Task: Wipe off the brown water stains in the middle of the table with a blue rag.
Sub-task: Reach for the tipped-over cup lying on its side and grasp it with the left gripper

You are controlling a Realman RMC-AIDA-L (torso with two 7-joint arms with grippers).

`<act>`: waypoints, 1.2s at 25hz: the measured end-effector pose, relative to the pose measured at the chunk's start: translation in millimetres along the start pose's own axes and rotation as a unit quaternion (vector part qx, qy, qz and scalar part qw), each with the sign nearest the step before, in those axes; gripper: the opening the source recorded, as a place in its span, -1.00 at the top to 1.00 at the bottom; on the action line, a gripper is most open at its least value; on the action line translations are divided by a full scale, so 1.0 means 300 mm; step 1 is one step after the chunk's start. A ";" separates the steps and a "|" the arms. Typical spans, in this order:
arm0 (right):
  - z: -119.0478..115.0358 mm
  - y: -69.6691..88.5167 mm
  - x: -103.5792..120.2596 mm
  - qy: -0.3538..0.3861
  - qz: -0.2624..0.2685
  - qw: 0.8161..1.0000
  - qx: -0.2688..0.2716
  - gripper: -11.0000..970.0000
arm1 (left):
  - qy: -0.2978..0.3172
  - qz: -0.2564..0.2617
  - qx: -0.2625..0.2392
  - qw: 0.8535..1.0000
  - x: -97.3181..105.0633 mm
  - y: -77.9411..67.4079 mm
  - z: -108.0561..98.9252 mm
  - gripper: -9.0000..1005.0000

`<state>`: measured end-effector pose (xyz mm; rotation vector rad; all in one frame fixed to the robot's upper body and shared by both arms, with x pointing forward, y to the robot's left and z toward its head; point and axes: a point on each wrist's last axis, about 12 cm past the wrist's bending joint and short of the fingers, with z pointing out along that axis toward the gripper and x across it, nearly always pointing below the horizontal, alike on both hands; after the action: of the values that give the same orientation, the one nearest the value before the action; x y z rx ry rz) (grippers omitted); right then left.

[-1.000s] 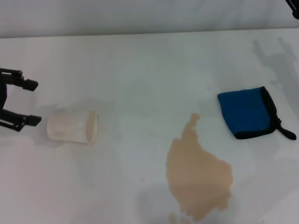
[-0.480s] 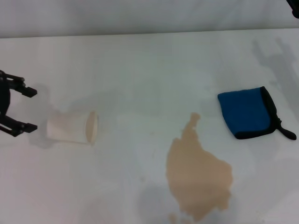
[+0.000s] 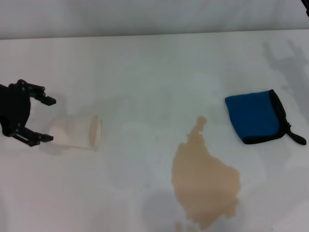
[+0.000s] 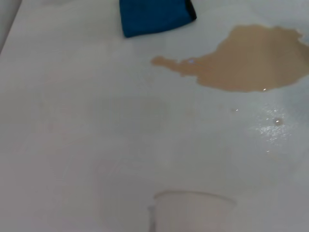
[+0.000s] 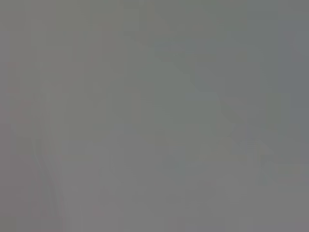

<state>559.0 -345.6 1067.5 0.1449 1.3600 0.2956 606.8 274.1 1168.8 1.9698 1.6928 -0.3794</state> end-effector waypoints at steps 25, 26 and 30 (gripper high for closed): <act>-0.005 -0.020 -0.007 -0.003 0.002 1.000 0.015 -0.79 | 0.040 0.029 -0.009 0.999 -0.042 -0.001 0.184 -0.71; -0.005 -0.020 -0.007 -0.003 0.002 1.000 0.015 -0.79 | 0.041 0.029 -0.008 0.999 -0.041 -0.002 0.187 -0.71; -0.005 -0.020 -0.006 -0.003 0.002 1.000 0.015 -0.79 | 0.047 0.026 -0.004 0.999 -0.034 -0.009 0.203 -0.71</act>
<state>557.8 -351.9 1067.3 0.1726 1.3579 0.2774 609.4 232.7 1122.9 2.0504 1.6938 -0.2641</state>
